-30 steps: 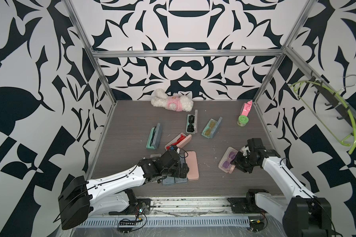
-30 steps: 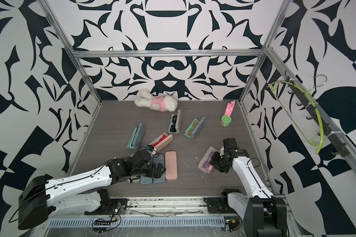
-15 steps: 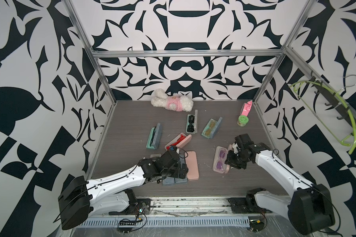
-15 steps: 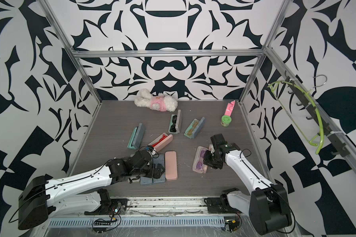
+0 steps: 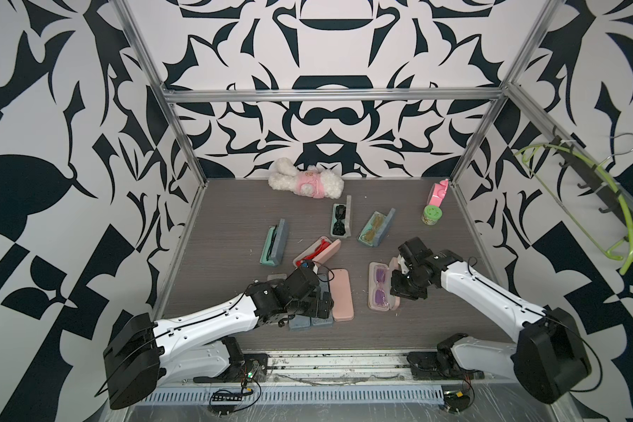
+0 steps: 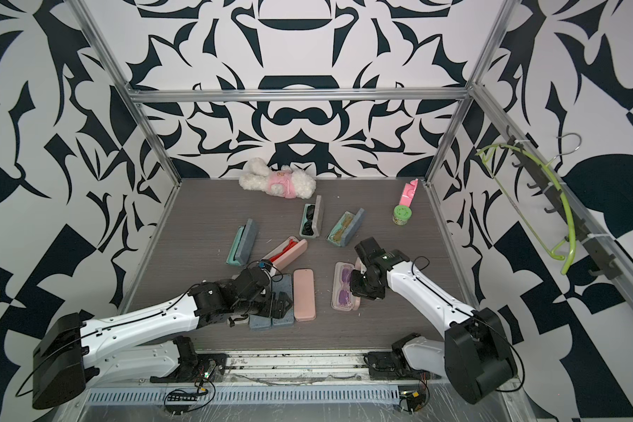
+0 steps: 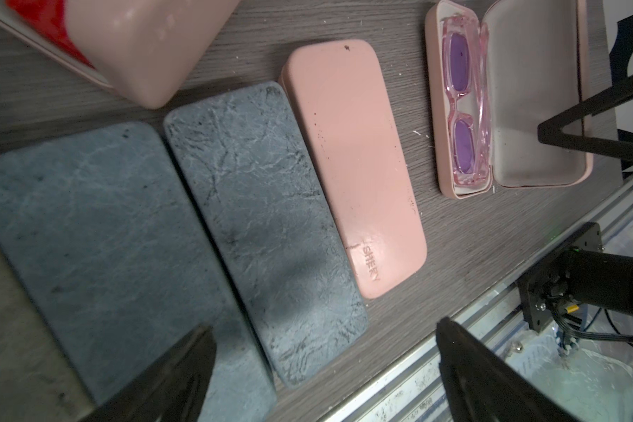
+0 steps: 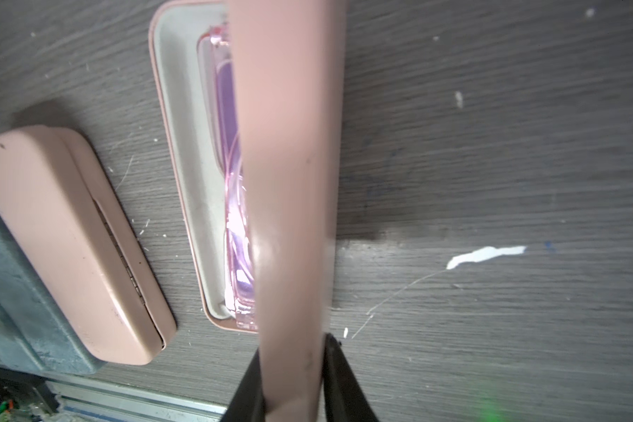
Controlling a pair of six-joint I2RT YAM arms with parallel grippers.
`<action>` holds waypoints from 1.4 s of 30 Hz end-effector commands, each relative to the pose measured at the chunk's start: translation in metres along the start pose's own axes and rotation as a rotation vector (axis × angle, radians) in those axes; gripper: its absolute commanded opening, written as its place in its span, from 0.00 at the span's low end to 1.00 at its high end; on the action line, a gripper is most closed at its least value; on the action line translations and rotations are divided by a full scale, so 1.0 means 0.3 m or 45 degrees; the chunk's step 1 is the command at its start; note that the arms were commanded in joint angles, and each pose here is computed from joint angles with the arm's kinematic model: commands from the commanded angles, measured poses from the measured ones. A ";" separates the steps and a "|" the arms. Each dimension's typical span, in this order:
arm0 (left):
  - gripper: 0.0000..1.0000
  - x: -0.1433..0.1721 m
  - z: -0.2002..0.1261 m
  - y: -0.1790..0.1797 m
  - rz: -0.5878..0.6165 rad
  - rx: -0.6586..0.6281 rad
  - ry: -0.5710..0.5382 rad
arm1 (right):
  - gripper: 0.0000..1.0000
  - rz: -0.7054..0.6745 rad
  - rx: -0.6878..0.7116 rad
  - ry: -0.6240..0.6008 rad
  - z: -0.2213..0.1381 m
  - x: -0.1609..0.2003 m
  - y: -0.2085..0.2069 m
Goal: Close the glasses case
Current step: Move the glasses case to the center of the board.
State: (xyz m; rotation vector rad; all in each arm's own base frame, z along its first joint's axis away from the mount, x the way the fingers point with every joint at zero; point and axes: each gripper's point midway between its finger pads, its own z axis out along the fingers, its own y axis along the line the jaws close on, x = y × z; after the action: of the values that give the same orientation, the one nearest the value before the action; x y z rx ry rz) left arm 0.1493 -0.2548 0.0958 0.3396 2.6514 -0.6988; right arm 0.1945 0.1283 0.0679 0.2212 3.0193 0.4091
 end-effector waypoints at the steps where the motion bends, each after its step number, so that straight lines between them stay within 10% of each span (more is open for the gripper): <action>1: 0.99 -0.021 -0.016 -0.015 0.010 0.009 -0.014 | 0.25 -0.030 0.009 -0.040 -0.028 -0.021 0.049; 31: 0.99 -0.019 -0.005 -0.020 -0.003 0.012 0.000 | 0.25 -0.216 0.036 -0.050 -0.020 0.018 0.223; 42: 0.99 -0.024 -0.005 -0.028 -0.009 0.017 0.002 | 0.43 -0.202 -0.037 -0.089 -0.053 0.020 0.243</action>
State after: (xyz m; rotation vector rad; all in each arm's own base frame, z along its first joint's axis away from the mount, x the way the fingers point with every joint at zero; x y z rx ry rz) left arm 0.1501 -0.2575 0.0956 0.3370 2.6603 -0.7007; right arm 0.1923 0.1876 0.0872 -0.0085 2.9794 0.3607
